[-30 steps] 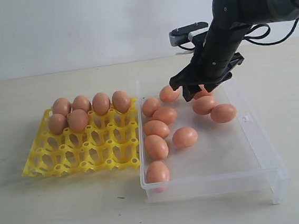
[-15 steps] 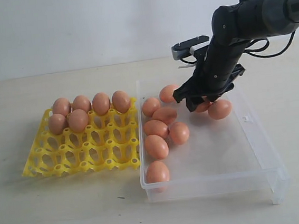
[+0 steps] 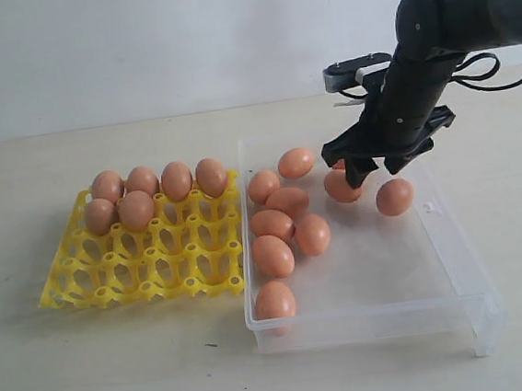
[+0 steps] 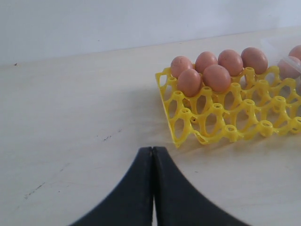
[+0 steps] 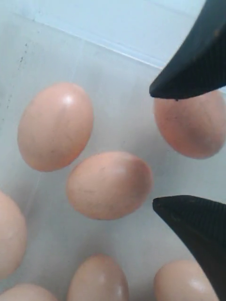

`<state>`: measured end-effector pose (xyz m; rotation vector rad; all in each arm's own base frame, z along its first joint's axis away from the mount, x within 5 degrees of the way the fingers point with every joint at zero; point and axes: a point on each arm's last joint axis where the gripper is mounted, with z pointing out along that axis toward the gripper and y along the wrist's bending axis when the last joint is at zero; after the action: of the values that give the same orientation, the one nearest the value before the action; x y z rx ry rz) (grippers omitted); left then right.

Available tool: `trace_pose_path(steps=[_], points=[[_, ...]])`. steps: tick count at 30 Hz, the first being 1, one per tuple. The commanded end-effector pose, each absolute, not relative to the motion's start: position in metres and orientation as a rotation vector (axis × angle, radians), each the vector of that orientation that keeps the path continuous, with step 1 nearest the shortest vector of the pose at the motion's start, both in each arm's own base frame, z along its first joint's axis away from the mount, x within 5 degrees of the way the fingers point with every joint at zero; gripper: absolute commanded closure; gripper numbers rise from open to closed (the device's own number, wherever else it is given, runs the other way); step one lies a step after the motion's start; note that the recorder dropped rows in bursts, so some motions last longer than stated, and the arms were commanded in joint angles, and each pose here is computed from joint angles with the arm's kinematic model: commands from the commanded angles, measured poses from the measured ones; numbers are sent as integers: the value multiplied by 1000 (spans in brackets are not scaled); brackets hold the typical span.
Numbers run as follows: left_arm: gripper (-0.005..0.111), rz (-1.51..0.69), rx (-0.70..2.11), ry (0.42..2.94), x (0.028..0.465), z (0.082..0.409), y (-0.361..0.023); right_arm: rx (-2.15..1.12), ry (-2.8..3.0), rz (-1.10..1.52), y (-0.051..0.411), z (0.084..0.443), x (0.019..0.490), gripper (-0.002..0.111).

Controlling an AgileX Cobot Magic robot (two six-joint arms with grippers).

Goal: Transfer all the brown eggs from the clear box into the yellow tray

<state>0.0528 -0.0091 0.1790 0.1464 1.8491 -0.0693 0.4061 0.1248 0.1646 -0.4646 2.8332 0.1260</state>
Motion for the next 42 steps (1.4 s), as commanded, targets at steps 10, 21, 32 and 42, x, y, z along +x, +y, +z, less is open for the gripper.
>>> trace_pose_path(steps=[10, 21, 32, 42], points=[[107, -69, 150, 1832, 53, 181, -9, -556, 2882, 400, 181, 179, 374, 52], [107, -69, 150, 1832, 53, 181, -9, -550, 2953, 413, 188, 154, 372, 52], [107, -69, 150, 1832, 53, 181, -9, -513, 3012, 433, 192, 123, 374, 52], [107, -69, 150, 1832, 53, 181, -9, -490, 2972, 422, 191, 119, 380, 50]])
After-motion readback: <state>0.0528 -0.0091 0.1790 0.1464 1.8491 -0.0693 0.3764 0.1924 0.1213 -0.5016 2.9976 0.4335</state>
